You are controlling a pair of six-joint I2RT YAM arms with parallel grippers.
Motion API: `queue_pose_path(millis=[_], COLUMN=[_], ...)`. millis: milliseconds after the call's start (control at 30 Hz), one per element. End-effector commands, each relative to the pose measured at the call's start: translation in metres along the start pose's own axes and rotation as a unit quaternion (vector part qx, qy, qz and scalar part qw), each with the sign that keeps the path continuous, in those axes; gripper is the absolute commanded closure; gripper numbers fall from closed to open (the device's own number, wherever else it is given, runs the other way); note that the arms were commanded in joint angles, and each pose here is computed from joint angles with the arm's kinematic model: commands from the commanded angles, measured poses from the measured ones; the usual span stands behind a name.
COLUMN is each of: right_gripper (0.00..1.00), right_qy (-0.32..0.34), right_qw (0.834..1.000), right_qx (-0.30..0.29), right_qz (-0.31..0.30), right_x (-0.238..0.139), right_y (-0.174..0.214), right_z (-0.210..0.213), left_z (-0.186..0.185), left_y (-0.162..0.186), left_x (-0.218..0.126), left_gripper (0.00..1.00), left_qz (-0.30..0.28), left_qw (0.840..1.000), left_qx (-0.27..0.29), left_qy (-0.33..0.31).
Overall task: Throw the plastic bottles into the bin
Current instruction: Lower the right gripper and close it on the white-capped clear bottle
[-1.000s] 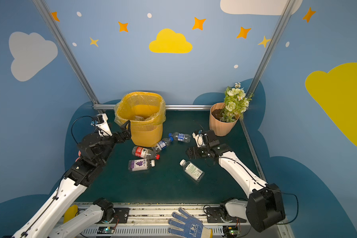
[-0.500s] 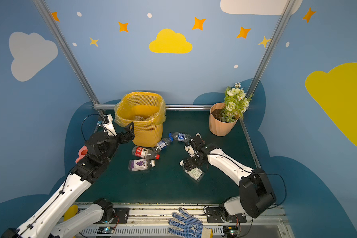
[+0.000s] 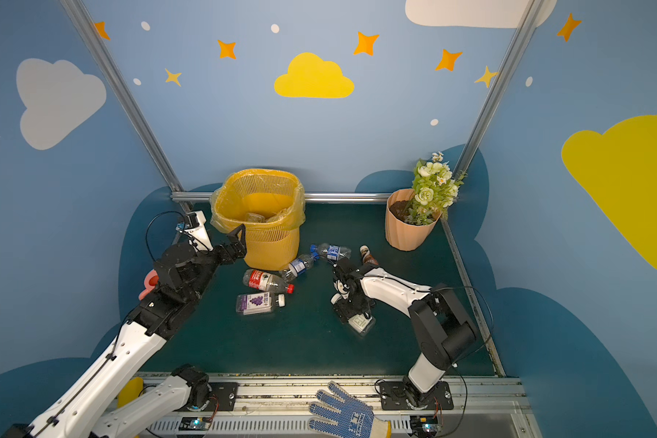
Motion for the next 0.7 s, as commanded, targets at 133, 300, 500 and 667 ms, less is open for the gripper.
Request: queue_pose_path(millis=[133, 300, 500, 667], right_gripper=[0.25, 0.31, 0.42, 0.55], right_qy=[0.048, 0.056, 0.054, 0.026], right_qw=[0.998, 0.997, 0.996, 0.998], right_qx=[-0.036, -0.048, -0.056, -0.062], right_qz=[0.022, 0.032, 0.038, 0.009], right_x=[0.003, 0.006, 0.008, -0.005], right_y=[-0.003, -0.003, -0.004, -0.012], right_z=[0.001, 0.004, 0.006, 0.015], left_z=[0.004, 0.006, 0.008, 0.011], left_y=[-0.004, 0.000, 0.001, 0.002], left_x=[-0.004, -0.004, -0.007, -0.010], left_gripper=[0.00, 0.00, 0.00, 0.00], left_qz=[-0.005, 0.000, -0.002, -0.002], left_qw=[1.000, 1.000, 1.000, 1.000], left_qx=[0.000, 0.003, 0.003, 0.003], left_qy=[-0.009, -0.013, -0.016, -0.021])
Point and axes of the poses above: each gripper's point midway between its finger pads, its own x axis out along the fingers, its own z axis along the line the jaws close on, y = z × x, the point moved 2 cm from there along -x, back along the fingers, and after that the axes turned 13 degrees about x, right-handed, at the moved point
